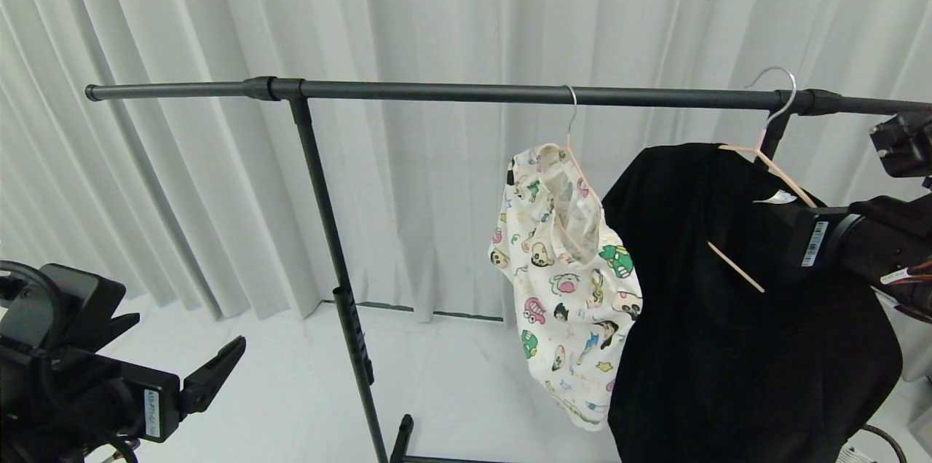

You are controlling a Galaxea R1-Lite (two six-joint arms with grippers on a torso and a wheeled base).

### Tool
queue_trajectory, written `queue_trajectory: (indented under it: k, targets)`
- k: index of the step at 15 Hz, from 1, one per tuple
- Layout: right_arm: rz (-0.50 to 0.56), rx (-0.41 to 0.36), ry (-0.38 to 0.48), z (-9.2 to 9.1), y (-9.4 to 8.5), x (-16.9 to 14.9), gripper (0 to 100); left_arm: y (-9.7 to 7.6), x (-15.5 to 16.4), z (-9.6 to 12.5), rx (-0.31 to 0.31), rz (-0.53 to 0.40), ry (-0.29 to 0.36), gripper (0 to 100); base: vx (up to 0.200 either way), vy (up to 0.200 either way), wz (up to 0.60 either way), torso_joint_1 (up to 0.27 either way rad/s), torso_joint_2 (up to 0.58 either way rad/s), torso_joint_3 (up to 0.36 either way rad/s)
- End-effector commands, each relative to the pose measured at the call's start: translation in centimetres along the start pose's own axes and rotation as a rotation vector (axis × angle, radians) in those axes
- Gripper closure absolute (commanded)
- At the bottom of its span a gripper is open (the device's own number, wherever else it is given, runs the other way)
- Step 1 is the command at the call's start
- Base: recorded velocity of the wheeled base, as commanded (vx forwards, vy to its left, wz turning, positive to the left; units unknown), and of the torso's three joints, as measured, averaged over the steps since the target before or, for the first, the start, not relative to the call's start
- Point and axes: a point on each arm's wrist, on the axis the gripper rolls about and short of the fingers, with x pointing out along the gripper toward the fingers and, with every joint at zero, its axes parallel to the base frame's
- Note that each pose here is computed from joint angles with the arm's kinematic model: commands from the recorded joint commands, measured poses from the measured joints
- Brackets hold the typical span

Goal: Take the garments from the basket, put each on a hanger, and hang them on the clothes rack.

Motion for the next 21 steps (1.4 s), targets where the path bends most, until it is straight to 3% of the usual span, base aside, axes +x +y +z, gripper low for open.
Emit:
queue_trajectory:
  k: [1, 7, 13, 17, 21]
  targets:
    - [0.001, 0.000, -0.012, 0.2, 0.0, -0.3, 100, 0.0, 0.0, 0.0, 0.000, 0.000, 0.001, 0, 0.200, 0.000, 0.00, 0.002, 0.00, -0.002]
    - [0.012, -0.007, -0.015, 0.6, 0.1, 0.3, 100, 0.0, -0.2, -0.1, 0.000, -0.001, -0.001, 0, 0.033, 0.000, 0.00, 0.000, 0.00, 0.000]
    - [-0.013, -0.013, 0.035, 0.5, 0.4, 6.2, 100, -0.2, -0.5, -0.4, 0.004, -0.009, -0.006, 0, 0.000, 0.000, 0.00, 0.000, 0.00, 0.000]
    - [-0.015, -0.020, 0.079, -0.6, 0.5, 8.0, 100, -0.2, -0.5, -0.5, 0.004, -0.009, -0.005, 0, 0.000, 0.000, 0.00, 0.000, 0.00, 0.000]
    - [-0.014, -0.018, 0.067, -0.2, 0.8, 9.3, 100, -0.3, -0.5, -0.8, 0.005, -0.012, 0.008, 0, 0.000, 0.000, 0.00, 0.000, 0.00, 0.000]
